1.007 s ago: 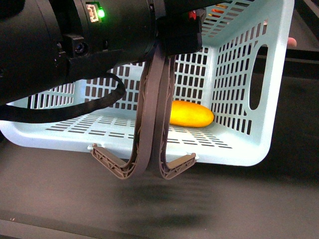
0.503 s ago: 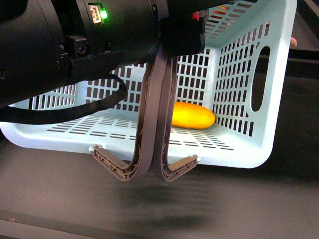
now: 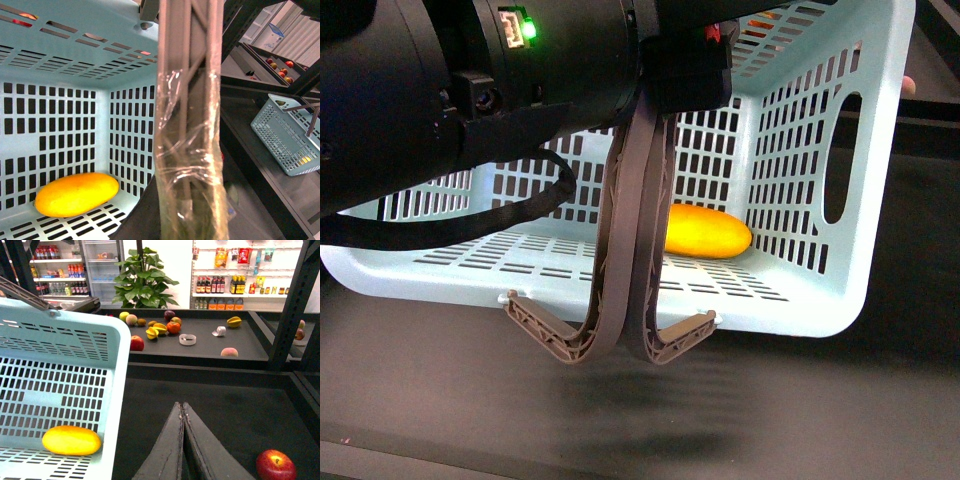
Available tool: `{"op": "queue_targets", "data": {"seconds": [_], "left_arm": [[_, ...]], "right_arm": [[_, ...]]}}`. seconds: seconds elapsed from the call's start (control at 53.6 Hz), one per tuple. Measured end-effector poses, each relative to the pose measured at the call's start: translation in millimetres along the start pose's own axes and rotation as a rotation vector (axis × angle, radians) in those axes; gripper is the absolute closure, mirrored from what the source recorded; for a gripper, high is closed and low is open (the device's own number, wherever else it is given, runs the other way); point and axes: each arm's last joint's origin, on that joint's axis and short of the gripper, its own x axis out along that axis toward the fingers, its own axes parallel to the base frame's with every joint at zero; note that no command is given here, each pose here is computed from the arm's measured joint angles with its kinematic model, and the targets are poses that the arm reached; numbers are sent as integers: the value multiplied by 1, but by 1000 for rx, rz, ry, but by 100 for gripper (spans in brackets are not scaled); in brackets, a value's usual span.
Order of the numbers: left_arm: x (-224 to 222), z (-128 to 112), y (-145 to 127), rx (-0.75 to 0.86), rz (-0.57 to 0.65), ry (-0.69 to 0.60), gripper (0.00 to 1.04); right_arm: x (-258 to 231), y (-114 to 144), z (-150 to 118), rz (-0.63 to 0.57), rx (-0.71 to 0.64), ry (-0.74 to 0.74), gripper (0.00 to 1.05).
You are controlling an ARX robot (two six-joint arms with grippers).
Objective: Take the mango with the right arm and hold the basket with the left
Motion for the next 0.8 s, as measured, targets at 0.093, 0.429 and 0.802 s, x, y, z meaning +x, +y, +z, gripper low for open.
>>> {"op": "queue_targets", "data": {"seconds": [0.093, 0.429, 0.802], "left_arm": [[0, 0, 0, 0, 0, 0, 95], [0, 0, 0, 1, 0, 0, 95], [0, 0, 0, 2, -1, 0, 95]], "right_arm": [[-2, 0, 0, 0, 0, -1, 103], [-8, 0, 0, 0, 0, -1, 103], [-19, 0, -3, 3, -1, 6, 103]]}}
